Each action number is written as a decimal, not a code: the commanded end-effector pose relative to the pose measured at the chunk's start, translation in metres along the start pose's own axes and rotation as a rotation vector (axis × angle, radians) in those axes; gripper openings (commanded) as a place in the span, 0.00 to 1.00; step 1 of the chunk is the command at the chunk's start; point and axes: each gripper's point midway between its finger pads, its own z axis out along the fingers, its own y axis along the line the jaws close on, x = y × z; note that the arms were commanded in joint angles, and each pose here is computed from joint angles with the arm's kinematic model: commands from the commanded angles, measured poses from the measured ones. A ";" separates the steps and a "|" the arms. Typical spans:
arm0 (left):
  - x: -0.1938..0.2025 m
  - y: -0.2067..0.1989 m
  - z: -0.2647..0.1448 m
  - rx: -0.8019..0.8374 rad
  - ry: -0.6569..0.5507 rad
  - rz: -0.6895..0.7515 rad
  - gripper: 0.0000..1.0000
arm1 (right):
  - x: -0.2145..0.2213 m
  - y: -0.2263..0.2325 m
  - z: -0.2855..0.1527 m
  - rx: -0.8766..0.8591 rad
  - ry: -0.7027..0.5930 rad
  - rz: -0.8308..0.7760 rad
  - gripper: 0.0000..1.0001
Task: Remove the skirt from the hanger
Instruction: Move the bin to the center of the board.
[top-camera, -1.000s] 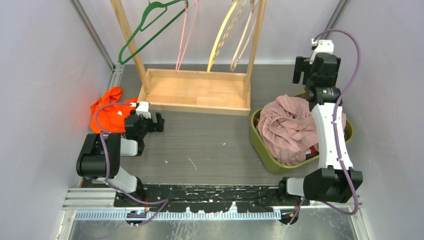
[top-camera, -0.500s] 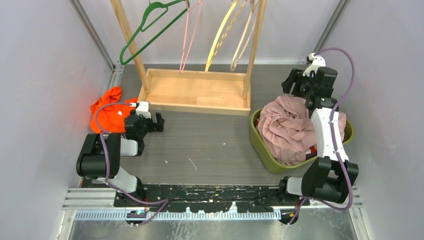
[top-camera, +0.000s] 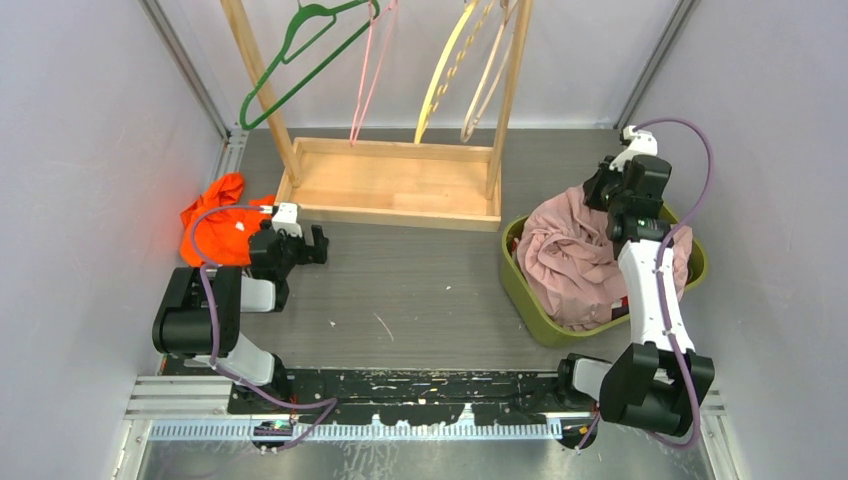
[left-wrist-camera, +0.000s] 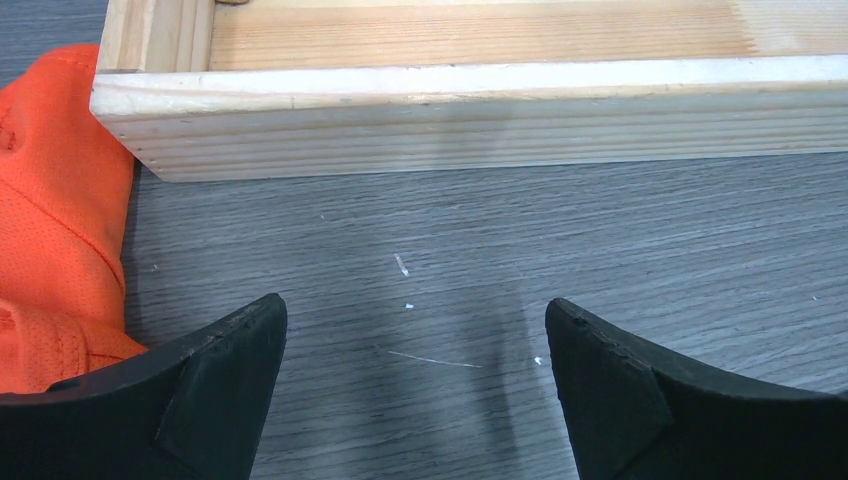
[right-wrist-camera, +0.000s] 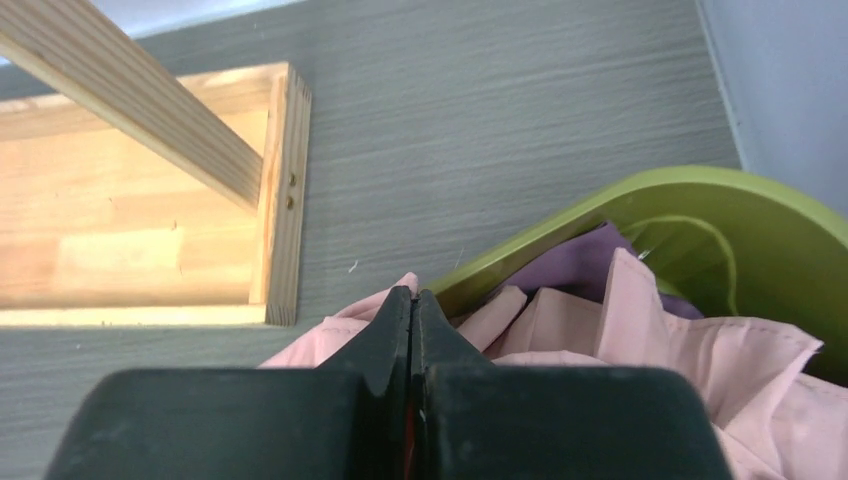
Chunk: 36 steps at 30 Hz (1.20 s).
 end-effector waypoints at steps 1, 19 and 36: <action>-0.026 0.005 0.005 -0.019 -0.078 0.010 0.99 | -0.047 0.006 -0.015 0.033 -0.120 -0.022 0.01; -0.026 0.006 0.005 -0.020 -0.078 0.010 1.00 | -0.070 0.051 -0.119 0.061 -0.150 -0.138 0.61; -0.026 0.006 0.005 -0.021 -0.079 0.010 0.99 | 0.050 0.026 -0.157 0.214 0.175 0.124 0.01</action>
